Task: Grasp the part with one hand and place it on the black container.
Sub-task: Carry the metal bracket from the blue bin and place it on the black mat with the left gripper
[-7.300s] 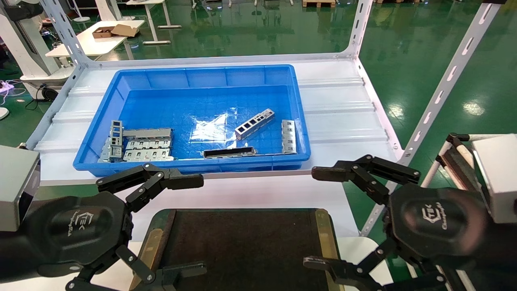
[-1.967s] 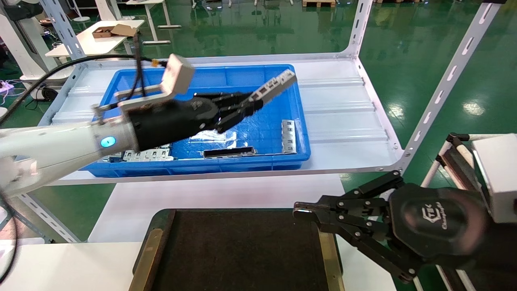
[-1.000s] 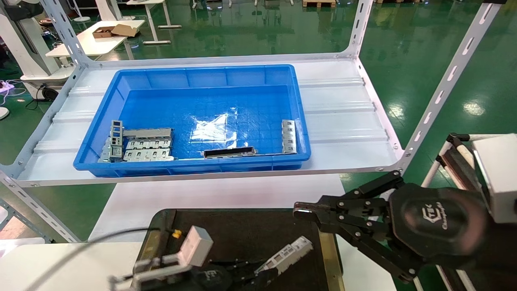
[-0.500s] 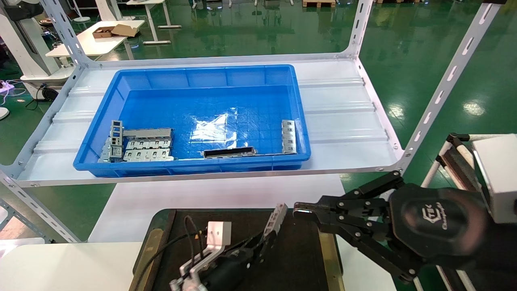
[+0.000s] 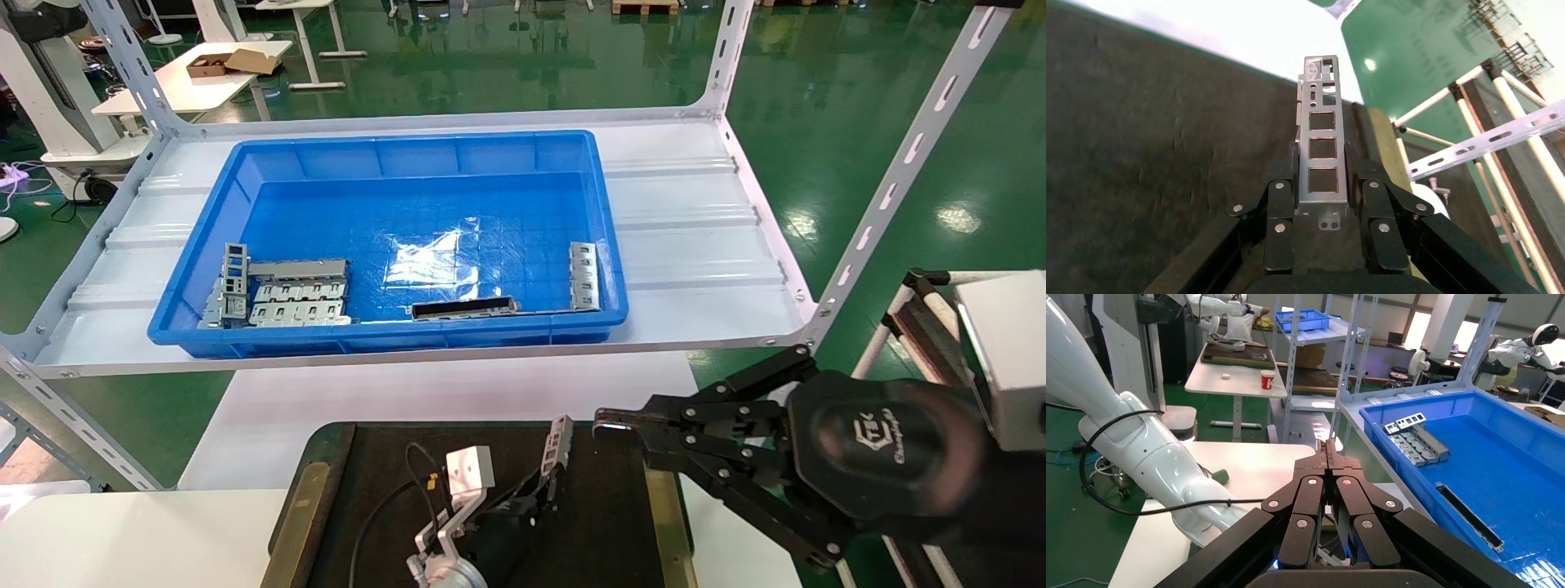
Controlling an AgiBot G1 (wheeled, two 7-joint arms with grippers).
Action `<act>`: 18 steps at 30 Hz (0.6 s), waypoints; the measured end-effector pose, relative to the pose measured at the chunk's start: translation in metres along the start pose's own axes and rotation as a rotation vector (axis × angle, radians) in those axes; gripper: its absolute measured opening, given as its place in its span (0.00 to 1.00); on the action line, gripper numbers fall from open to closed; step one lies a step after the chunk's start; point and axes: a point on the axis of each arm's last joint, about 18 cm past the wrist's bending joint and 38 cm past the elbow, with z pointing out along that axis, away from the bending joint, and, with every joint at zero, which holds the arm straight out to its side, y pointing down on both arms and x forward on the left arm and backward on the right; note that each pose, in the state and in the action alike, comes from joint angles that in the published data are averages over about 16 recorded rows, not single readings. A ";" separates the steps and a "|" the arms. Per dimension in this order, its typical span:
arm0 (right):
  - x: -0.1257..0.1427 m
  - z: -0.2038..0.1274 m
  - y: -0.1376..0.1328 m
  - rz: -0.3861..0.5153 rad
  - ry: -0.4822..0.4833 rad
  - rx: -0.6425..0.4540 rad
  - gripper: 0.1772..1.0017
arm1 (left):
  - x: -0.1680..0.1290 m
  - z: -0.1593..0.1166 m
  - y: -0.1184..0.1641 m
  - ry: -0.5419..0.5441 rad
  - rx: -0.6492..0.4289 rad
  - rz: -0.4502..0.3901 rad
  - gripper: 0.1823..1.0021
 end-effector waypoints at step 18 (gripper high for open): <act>0.000 0.000 0.000 0.000 0.000 0.000 0.02 | -0.008 0.007 0.018 -0.150 -0.082 -0.062 0.18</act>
